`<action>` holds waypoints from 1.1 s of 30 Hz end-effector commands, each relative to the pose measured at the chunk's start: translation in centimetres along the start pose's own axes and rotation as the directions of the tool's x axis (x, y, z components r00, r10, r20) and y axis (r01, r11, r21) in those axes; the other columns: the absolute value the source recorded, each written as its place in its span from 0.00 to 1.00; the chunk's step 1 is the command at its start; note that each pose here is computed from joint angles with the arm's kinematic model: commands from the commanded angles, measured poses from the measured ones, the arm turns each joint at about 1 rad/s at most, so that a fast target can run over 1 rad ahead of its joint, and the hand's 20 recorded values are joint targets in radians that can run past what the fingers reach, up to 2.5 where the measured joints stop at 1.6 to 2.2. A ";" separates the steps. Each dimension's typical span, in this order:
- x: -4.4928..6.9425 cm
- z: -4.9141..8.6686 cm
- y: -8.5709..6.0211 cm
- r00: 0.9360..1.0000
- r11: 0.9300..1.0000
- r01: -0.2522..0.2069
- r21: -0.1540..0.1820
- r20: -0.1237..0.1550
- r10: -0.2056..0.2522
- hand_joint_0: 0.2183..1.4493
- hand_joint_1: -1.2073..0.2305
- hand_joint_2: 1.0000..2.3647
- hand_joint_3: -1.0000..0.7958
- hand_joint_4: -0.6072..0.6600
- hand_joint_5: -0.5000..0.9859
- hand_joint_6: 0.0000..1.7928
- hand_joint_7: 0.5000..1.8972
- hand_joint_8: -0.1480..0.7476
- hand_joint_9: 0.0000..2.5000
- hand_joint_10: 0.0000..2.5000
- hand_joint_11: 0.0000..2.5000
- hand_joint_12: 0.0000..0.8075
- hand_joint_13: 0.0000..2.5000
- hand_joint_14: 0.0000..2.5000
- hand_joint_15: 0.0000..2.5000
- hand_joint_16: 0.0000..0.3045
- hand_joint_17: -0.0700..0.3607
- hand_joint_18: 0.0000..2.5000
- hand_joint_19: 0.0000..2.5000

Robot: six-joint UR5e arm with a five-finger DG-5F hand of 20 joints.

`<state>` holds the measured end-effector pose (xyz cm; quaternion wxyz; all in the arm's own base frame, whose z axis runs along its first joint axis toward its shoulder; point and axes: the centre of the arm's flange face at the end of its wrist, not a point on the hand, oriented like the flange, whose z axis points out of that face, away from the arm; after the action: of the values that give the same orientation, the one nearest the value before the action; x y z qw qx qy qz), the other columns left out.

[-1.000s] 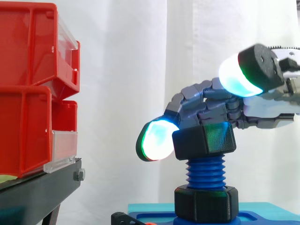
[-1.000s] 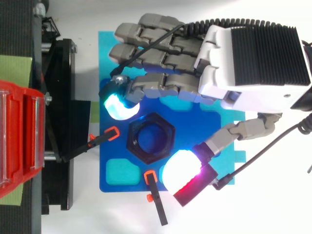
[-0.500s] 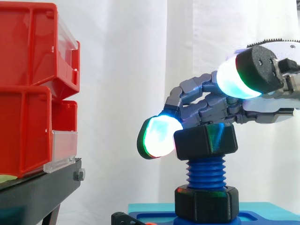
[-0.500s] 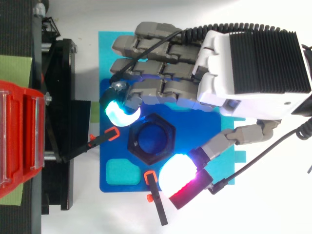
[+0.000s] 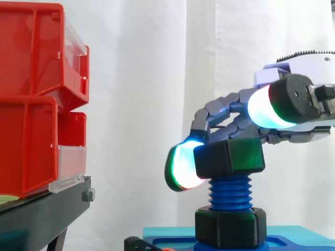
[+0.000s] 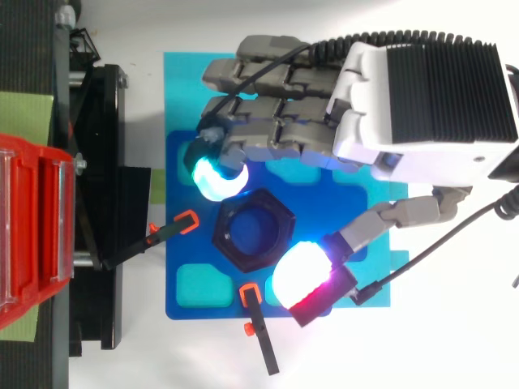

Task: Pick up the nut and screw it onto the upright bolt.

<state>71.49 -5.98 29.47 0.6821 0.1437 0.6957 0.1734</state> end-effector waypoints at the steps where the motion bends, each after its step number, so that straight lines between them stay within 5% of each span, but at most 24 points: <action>1: -0.2 -0.3 -0.6 1.000 1.000 0.002 0.014 -0.010 -0.002 0.21 0.59 0.00 0.28 0.75 0.25 0.28 0.34 0.51 0.20 0.00 0.00 0.43 0.12 0.00 0.00 0.18 0.45 0.09 0.00; 4: -0.3 -0.3 -0.9 1.000 1.000 0.002 0.017 -0.009 -0.001 0.21 0.59 0.00 0.28 0.76 0.26 0.28 0.35 0.51 0.21 0.00 0.00 0.43 0.12 0.00 0.00 0.18 0.45 0.09 0.00; 12: -3.0 -0.9 -0.8 0.999 0.999 0.045 0.013 0.029 -0.046 0.21 0.59 0.00 0.28 0.76 0.28 0.28 0.40 0.51 0.22 0.00 0.00 0.43 0.13 0.00 0.00 0.17 0.44 0.10 0.00; 20: -3.2 -0.9 -1.2 0.998 0.999 0.050 0.002 0.037 -0.050 0.18 0.68 0.00 0.28 0.66 0.21 0.28 0.13 0.46 0.12 0.00 0.00 0.46 0.05 0.00 0.00 0.21 0.49 0.03 0.00; 26: -3.3 -0.2 0.1 0.996 0.997 0.051 -0.058 0.072 -0.046 0.18 0.83 0.00 0.28 0.63 0.21 0.28 0.10 0.43 0.07 0.00 0.00 0.46 0.02 0.00 0.00 0.21 0.50 0.00 0.00; 33: -2.7 0.0 1.3 0.997 0.996 0.049 -0.074 0.067 -0.044 0.19 0.92 0.00 0.28 0.60 0.23 0.28 0.10 0.41 0.07 0.00 0.00 0.45 0.00 0.00 0.00 0.21 0.49 0.00 0.00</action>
<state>71.46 -6.63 32.40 0.7133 0.1102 0.6695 0.1756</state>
